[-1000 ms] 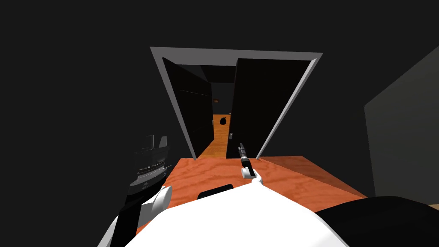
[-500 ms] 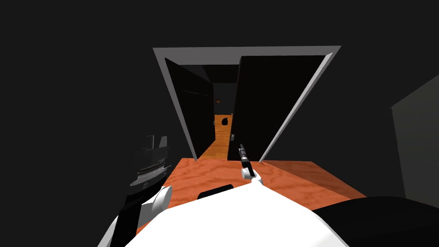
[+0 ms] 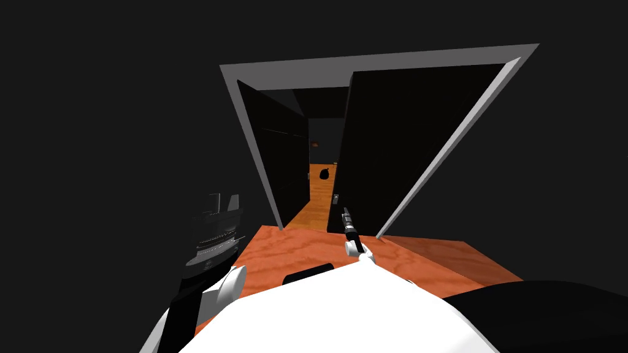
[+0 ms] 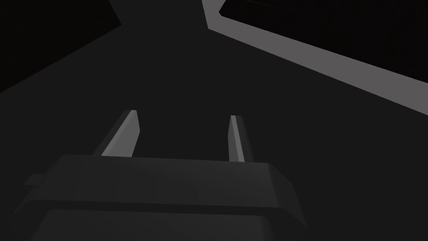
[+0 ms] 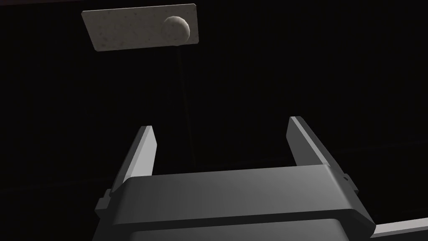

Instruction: Push the door open

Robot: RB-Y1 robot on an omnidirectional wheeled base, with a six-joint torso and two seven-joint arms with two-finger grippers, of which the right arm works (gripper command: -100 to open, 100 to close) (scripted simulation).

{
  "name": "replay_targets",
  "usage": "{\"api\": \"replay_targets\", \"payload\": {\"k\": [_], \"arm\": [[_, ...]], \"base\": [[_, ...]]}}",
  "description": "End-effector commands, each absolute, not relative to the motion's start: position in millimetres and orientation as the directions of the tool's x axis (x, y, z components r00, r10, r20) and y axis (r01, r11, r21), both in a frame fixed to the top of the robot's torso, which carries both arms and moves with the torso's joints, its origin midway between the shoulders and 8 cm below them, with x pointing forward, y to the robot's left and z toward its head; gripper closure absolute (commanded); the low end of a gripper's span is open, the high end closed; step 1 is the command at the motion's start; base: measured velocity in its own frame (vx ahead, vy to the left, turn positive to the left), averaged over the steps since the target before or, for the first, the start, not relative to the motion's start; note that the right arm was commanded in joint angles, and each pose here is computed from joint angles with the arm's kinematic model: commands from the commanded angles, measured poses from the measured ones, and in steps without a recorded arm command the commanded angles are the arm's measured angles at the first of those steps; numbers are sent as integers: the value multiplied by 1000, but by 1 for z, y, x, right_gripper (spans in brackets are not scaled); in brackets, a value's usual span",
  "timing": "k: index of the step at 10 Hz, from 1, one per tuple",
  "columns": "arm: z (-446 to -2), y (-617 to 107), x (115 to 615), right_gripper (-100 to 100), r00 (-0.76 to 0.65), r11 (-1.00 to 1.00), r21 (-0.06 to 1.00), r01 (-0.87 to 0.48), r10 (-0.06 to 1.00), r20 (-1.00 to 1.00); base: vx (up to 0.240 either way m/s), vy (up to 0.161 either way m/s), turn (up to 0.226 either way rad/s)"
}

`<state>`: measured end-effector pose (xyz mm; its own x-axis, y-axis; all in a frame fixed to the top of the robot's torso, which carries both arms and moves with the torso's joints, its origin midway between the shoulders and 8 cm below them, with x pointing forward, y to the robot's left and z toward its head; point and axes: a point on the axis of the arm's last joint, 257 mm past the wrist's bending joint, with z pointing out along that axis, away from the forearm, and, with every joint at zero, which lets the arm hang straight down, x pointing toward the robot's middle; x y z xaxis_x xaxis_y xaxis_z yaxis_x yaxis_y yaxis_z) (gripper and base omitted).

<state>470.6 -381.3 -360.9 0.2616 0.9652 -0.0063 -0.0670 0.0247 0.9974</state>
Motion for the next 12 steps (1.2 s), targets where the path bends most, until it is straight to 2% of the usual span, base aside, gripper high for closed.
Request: {"api": "replay_targets", "payload": {"k": [1,4,6,8,12], "arm": [[-366,-382,470,-100,265,22,998,-58,964,-6],[-375,-385,468,-100,275,14,999,-37,961,-4],[-389,-388,465,-100,290,2,1000,-5,957,0],[-386,-389,465,-100,290,5,1000,-15,957,-1],[-389,-391,460,-100,300,6,1000,-15,954,-1]], "base": [[69,-40,50],[44,-21,57],[107,-61,152],[83,-38,30],[200,-69,30]]}}
